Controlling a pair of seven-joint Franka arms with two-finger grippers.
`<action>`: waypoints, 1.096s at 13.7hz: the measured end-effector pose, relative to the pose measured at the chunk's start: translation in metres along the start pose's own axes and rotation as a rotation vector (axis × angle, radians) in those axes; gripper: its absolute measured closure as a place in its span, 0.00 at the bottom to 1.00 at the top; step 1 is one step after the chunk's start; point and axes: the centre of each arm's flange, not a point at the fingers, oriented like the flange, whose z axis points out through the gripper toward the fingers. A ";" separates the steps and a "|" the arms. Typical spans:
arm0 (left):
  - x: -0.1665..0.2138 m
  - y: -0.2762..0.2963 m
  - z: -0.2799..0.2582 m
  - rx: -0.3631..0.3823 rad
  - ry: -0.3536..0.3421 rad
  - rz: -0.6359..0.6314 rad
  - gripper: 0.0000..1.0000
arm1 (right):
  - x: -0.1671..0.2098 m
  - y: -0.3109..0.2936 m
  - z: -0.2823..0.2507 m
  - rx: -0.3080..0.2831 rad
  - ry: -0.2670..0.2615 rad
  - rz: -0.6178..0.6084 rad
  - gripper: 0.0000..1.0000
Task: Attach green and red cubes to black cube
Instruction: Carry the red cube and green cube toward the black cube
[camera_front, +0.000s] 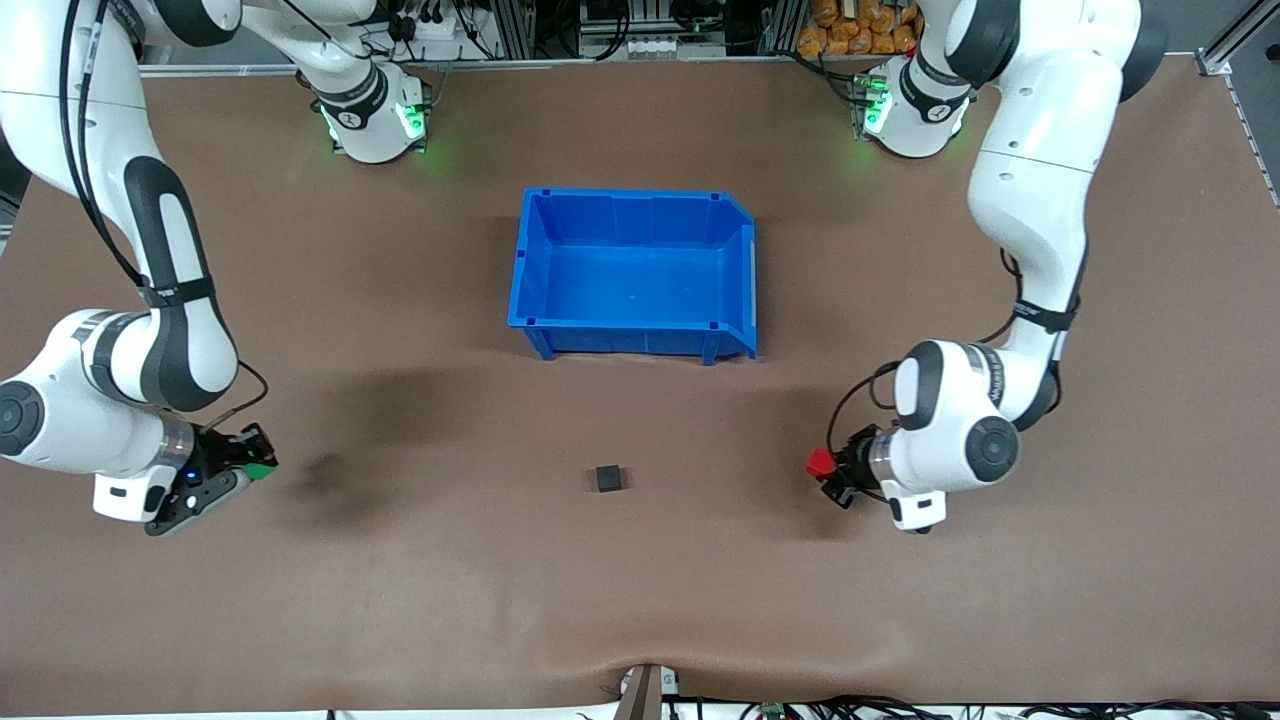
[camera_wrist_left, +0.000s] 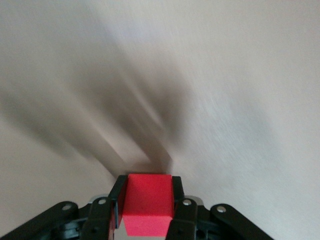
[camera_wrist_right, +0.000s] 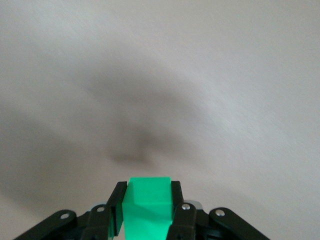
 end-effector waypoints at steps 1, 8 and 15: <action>-0.014 0.005 0.003 -0.007 0.004 -0.035 0.60 | 0.006 -0.008 0.000 0.010 0.011 0.006 0.60; -0.084 0.030 0.004 -0.056 -0.017 -0.248 0.60 | 0.047 -0.063 0.000 0.022 0.030 0.100 0.60; -0.129 0.043 0.019 -0.136 -0.112 -0.382 0.60 | 0.059 -0.078 0.000 0.154 0.119 0.273 0.60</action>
